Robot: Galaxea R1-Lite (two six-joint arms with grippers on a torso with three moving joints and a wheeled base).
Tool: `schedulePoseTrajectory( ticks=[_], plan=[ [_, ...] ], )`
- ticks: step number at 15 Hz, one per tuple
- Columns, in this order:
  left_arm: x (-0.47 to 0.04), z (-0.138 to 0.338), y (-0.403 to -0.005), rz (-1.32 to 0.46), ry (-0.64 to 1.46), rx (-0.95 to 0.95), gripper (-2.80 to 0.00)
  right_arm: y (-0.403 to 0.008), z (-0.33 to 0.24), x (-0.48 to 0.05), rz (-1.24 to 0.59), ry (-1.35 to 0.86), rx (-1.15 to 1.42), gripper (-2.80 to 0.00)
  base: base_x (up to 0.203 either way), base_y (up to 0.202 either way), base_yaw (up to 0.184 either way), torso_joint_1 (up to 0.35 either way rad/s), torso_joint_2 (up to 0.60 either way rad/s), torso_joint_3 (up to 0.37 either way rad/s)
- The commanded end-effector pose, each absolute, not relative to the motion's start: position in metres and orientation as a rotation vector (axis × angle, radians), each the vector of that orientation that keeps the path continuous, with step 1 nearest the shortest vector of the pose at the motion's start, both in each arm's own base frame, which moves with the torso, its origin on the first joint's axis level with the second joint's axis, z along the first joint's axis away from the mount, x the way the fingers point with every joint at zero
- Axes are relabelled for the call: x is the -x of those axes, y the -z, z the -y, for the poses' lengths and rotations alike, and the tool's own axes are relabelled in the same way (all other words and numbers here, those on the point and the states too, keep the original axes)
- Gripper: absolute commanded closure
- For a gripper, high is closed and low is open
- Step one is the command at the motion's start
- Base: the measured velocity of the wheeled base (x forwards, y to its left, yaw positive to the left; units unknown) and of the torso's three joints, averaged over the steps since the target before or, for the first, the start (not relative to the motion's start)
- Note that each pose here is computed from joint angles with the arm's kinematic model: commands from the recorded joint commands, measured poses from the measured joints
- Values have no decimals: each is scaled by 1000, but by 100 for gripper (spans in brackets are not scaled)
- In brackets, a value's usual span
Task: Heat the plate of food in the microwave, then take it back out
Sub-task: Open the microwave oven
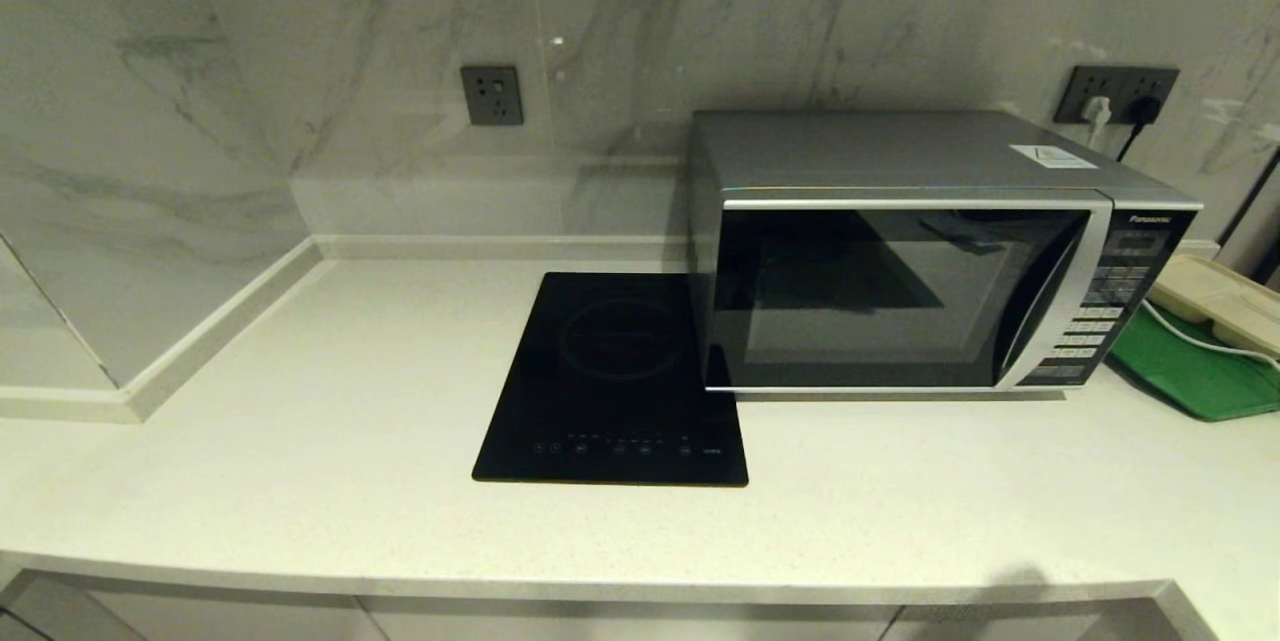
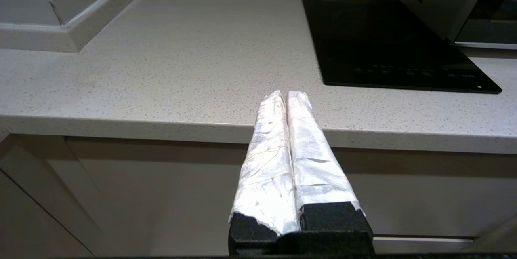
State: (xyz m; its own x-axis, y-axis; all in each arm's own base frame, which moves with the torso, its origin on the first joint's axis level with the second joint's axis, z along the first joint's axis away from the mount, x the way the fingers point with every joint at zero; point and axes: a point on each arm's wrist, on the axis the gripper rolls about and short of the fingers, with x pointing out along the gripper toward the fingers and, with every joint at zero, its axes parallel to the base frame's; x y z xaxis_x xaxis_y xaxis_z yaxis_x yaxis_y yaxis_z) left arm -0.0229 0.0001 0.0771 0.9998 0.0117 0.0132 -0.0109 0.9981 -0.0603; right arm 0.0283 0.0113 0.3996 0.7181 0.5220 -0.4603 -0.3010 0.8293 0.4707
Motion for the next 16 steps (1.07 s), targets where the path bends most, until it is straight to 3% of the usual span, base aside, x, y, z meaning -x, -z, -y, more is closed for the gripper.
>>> schedulePoseTrajectory(
  ticks=[1,8,16],
  plan=[
    [23,0,-77,14,-12,61,0,-383,-10,51,-552,-400,-314,0,0,0,0,0,0,0],
    [23,0,-77,14,-12,61,0,-243,-11,170,-471,-93,-63,0,0,0,0,0,0,0],
    [23,0,-77,14,-12,61,0,-197,-2,176,-461,-53,-104,0,0,0,0,0,0,0]
  ],
)
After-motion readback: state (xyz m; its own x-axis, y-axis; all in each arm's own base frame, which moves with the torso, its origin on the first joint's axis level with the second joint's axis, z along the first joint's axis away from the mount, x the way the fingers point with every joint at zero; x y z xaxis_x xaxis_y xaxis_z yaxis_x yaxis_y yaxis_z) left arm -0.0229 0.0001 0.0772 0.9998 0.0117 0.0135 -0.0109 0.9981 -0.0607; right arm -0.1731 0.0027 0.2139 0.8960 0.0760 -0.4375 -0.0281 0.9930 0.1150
